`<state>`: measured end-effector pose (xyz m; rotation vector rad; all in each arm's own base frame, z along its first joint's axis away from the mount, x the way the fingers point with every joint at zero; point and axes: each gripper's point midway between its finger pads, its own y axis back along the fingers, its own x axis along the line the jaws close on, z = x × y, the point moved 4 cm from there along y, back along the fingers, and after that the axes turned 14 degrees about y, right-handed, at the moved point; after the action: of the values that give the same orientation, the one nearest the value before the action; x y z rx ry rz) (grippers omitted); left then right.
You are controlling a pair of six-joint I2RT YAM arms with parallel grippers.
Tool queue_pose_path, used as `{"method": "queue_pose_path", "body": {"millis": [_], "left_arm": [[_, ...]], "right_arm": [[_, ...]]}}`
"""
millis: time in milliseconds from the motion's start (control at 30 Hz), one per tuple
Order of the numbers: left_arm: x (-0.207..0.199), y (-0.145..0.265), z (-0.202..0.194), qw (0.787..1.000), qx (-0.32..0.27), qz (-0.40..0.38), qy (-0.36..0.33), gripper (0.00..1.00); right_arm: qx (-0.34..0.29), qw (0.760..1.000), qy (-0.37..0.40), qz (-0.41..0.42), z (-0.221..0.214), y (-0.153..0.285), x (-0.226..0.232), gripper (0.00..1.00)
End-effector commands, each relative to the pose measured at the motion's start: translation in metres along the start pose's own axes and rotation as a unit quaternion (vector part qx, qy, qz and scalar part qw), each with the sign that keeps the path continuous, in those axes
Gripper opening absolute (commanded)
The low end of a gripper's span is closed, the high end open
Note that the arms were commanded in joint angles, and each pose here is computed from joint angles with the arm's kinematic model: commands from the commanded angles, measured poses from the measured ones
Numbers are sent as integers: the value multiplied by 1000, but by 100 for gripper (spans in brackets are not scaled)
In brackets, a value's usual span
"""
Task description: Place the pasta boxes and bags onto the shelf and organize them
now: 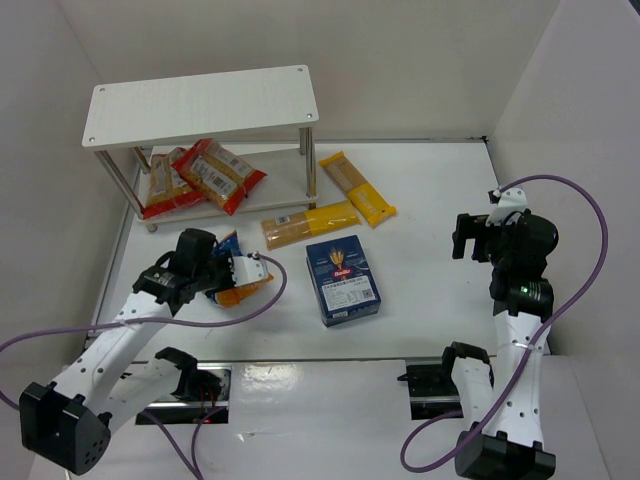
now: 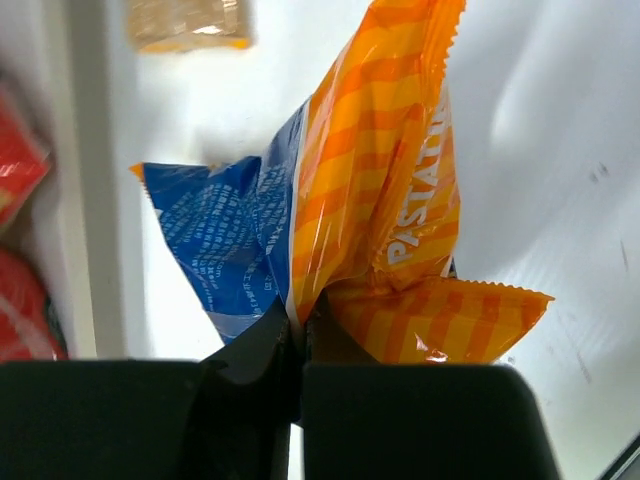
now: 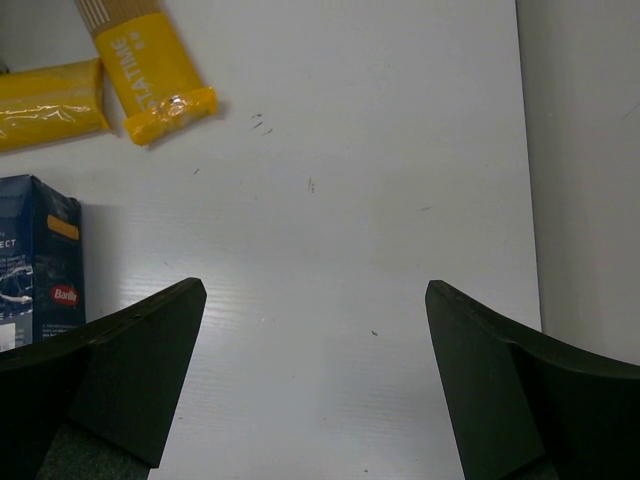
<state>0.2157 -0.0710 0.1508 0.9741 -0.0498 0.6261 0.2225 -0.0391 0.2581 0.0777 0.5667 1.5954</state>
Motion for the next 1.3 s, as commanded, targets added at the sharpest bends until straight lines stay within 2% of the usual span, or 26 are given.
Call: {"method": "queue_pose_path", "body": {"millis": [0, 200, 333, 400, 467, 600, 667, 767, 833, 900, 1000, 1100, 1133, 1267], "left_arm": [[44, 34, 48, 984, -98, 132, 62, 0], [65, 62, 55, 952, -136, 237, 138, 0], [75, 78, 56, 935, -139, 279, 168, 0], [80, 93, 65, 922, -162, 295, 193, 0], [83, 101, 72, 913, -181, 297, 212, 0], [90, 121, 96, 884, -256, 297, 253, 0], [91, 126, 110, 876, -293, 282, 260, 0], [99, 114, 118, 873, -307, 281, 256, 0], [107, 112, 121, 871, -313, 298, 235, 0], [108, 101, 123, 881, -306, 296, 206, 0], [103, 84, 127, 903, -283, 297, 124, 0], [102, 73, 129, 911, -253, 322, 48, 0], [108, 76, 130, 903, -240, 356, 13, 0], [106, 68, 134, 885, -215, 408, -68, 0]], "right_arm": [[-20, 1000, 6, -12, 6, 0, -4, 99], [-26, 1000, 8, -9, 7, 2, -3, 99], [-26, 1000, 12, -9, 7, 2, -3, 99], [-26, 1000, 12, -9, 7, 2, -3, 99], [-26, 1000, 12, -9, 7, 2, -3, 99], [-31, 999, 14, -12, 9, 5, -3, 99], [-33, 999, 14, -8, 10, 5, -2, 99], [-33, 999, 14, -8, 10, 5, -2, 99], [-33, 999, 14, -8, 10, 5, -2, 99], [-33, 999, 14, -8, 10, 5, -2, 99], [-29, 999, 13, -6, 8, 3, -2, 99], [-24, 1000, 9, -9, 6, 1, -5, 99], [-24, 1000, 9, -9, 6, 1, -5, 99], [-18, 1000, 9, -11, 3, -1, -8, 99]]}}
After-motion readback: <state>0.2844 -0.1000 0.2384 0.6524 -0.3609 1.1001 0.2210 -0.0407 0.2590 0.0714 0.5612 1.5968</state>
